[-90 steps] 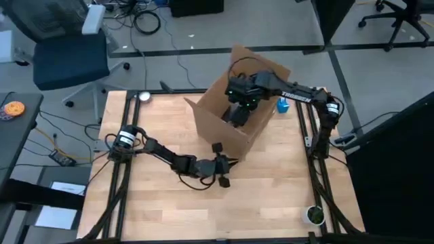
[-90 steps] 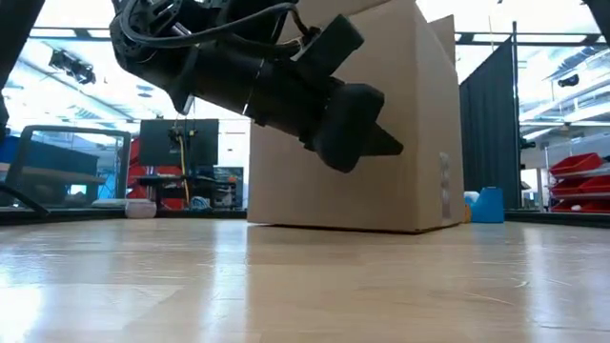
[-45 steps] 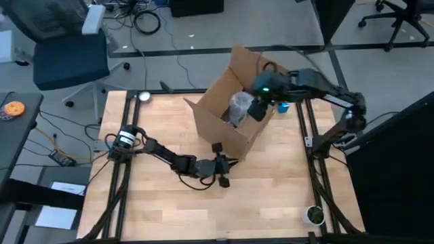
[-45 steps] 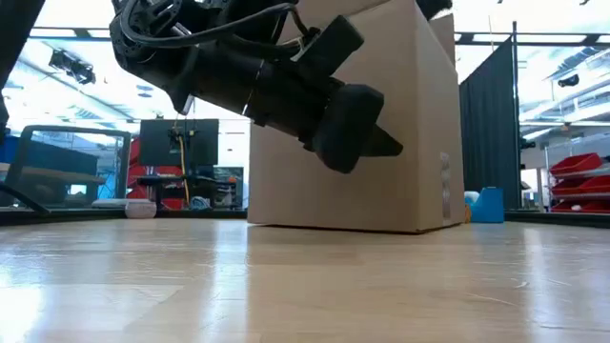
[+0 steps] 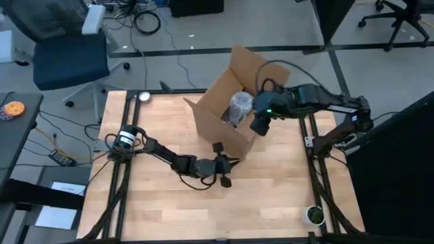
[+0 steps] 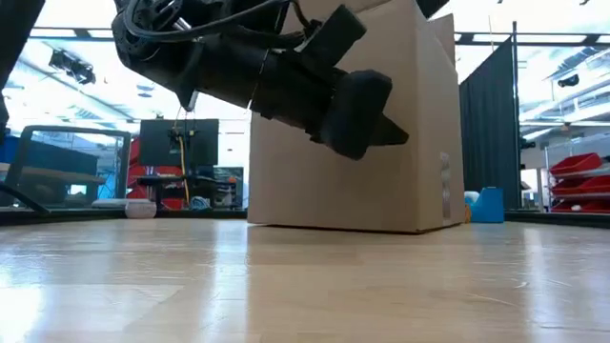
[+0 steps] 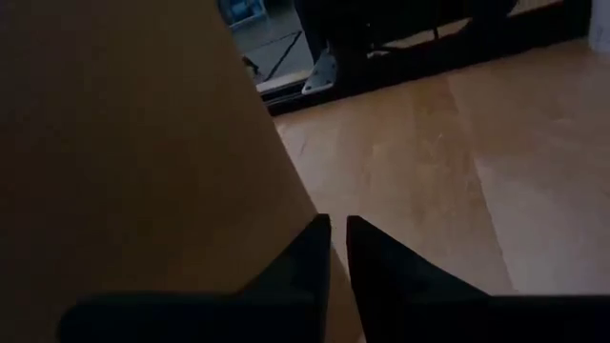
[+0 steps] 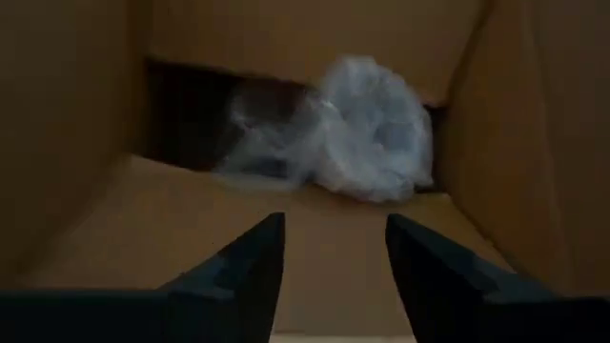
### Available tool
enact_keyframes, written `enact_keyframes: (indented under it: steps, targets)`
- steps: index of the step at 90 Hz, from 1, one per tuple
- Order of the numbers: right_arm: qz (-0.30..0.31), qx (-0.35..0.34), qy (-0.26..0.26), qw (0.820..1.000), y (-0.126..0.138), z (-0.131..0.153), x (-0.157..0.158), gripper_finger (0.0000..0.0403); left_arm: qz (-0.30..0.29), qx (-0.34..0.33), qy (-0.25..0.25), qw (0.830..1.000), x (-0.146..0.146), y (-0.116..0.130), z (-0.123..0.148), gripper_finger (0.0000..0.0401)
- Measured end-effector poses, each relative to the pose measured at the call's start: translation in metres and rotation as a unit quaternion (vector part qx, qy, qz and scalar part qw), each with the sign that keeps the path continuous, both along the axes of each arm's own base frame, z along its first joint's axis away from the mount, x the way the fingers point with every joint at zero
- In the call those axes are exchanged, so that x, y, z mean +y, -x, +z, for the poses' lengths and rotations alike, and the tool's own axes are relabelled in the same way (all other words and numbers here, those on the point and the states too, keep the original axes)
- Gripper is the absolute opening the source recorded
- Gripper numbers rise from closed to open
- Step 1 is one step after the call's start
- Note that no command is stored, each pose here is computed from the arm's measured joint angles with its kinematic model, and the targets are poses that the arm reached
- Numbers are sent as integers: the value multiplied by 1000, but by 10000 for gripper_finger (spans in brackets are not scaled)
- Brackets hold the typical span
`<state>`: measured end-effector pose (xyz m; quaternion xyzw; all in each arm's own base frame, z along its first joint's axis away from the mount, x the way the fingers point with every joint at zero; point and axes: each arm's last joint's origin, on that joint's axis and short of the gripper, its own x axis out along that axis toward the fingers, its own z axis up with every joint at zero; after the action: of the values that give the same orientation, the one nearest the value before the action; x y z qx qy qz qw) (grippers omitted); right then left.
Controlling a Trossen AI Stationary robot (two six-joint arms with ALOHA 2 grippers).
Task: Wrap mug
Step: Put the wrapped blue mug into the box
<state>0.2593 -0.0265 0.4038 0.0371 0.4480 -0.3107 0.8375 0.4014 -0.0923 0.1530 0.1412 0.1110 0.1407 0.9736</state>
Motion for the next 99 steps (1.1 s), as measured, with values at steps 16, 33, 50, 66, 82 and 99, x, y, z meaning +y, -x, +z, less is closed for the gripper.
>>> enact_keyframes:
  steps: [16,33,50,66,82,99]
  targets:
    - [10,2,-47,999,-28,-40,-47,130,2,6,10,1000,-1,-3,2,25]
    - [3,29,-146,989,-46,-87,-95,93,9,25,32,999,-1,-2,-2,25]
    - [-7,105,-178,978,-54,-124,-114,53,20,54,55,997,0,0,-10,25]
    - [-48,106,-80,990,-58,-118,-115,46,22,64,60,996,-1,2,-12,25]
    - [-10,64,-32,997,-62,-96,-94,48,25,63,62,996,-2,2,-12,25]
    - [4,30,26,999,-44,-61,-61,48,33,61,58,996,-1,2,-12,25]
